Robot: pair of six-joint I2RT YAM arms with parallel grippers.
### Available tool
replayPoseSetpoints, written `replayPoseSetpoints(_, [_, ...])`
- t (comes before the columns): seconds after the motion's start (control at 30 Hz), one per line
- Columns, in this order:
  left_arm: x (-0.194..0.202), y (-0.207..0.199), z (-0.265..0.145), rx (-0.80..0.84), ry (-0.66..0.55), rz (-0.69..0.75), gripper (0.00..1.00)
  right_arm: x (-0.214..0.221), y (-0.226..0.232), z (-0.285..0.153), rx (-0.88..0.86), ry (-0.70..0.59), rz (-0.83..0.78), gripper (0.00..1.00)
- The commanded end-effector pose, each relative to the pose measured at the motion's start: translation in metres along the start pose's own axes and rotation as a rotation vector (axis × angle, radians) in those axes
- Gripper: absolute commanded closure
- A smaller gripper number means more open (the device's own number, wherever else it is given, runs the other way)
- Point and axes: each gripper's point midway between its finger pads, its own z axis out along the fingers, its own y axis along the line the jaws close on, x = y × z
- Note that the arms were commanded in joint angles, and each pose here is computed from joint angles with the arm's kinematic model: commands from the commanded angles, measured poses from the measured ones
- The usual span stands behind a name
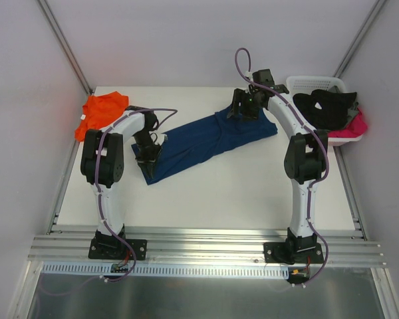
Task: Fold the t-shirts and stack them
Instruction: Fold the tshirt
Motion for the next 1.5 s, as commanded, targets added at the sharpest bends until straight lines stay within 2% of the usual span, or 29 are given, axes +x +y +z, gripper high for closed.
replayPoseSetpoints(0.0, [0.000, -0.006, -0.006, 0.005, -0.001, 0.014, 0.89, -0.013, 0.011, -0.016, -0.011, -0.054, -0.032, 0.33])
replayPoseSetpoints(0.1, [0.000, -0.006, -0.007, 0.007, -0.004, 0.010, 1.00, -0.014, 0.012, -0.015, -0.011, -0.056, -0.034, 0.33])
replayPoseSetpoints(0.53, [-0.022, 0.013, -0.031, -0.074, -0.102, -0.009, 1.00, -0.017, 0.013, -0.014, -0.011, -0.062, -0.034, 0.33])
replayPoseSetpoints(1.47, [-0.056, 0.062, -0.038, -0.196, -0.160, -0.102, 1.00, -0.013, 0.014, -0.015, -0.005, -0.059, -0.052, 0.33])
